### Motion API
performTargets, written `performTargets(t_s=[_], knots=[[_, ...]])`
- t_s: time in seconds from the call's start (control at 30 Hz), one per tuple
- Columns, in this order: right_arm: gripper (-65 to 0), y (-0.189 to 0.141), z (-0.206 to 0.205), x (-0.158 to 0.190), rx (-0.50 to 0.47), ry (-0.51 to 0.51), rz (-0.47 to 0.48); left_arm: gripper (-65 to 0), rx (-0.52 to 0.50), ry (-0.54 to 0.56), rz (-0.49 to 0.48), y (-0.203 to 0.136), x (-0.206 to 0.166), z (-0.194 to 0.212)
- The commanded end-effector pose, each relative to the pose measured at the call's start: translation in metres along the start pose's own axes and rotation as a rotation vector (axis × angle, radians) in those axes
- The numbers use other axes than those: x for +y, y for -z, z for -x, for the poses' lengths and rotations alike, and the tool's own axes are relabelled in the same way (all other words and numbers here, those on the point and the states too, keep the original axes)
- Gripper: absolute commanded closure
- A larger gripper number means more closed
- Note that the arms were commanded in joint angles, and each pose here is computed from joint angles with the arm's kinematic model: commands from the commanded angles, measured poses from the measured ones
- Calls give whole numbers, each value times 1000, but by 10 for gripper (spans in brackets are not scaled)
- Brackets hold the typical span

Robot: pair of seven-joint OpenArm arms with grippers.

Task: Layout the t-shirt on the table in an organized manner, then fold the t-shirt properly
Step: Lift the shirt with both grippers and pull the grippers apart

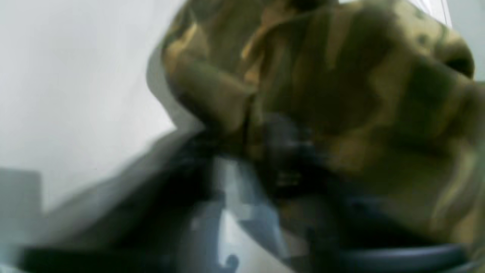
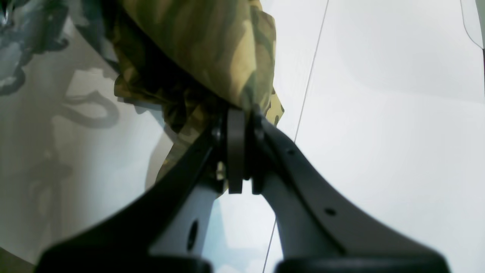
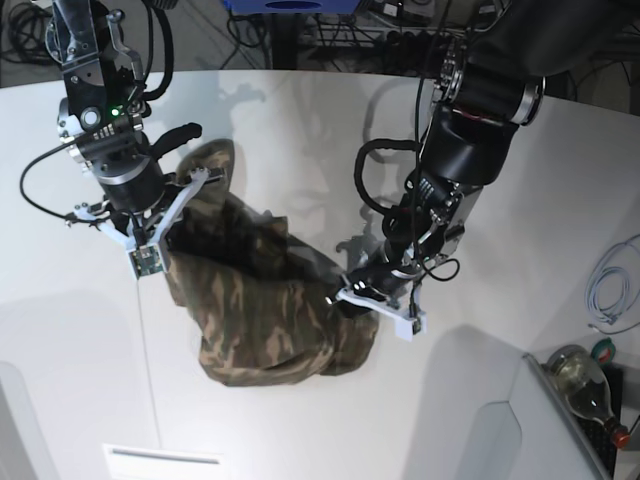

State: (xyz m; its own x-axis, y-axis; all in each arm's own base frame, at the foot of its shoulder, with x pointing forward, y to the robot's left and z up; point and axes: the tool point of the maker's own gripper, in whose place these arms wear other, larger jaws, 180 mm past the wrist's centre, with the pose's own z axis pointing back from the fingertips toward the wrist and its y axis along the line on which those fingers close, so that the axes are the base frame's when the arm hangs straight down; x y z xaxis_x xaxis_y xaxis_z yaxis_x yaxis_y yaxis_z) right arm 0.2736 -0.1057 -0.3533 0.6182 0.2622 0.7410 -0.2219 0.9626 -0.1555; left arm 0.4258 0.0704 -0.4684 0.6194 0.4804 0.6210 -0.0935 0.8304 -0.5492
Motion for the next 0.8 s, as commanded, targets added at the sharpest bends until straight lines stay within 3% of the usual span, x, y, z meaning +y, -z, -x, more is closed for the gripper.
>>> performTargets(t_s=[0.0,0.13,0.3,0.43,0.6,0.77], knots=[[-6,-2,-10,-4,-41,-6,9,0,-55,8,35,3,-15,-23],[-6,-4,0,-2,-17,-9,4,0,-93,53,47,-4,-12,-47],[-6,-5,2,-14,-16,-46,25,0,-188,192,86,-43,-19,-119],[-6,1,-58,-58,-143,-159,136,0,-305,261,70,-66,-46,-191],[-6,-3,-125,-82,-288,-186,208,0,-351,302,129,-77,-92,-250],[-6,-2,-150,-108,-332,-231,266,0,-440,338,173,-93,-131,-303]])
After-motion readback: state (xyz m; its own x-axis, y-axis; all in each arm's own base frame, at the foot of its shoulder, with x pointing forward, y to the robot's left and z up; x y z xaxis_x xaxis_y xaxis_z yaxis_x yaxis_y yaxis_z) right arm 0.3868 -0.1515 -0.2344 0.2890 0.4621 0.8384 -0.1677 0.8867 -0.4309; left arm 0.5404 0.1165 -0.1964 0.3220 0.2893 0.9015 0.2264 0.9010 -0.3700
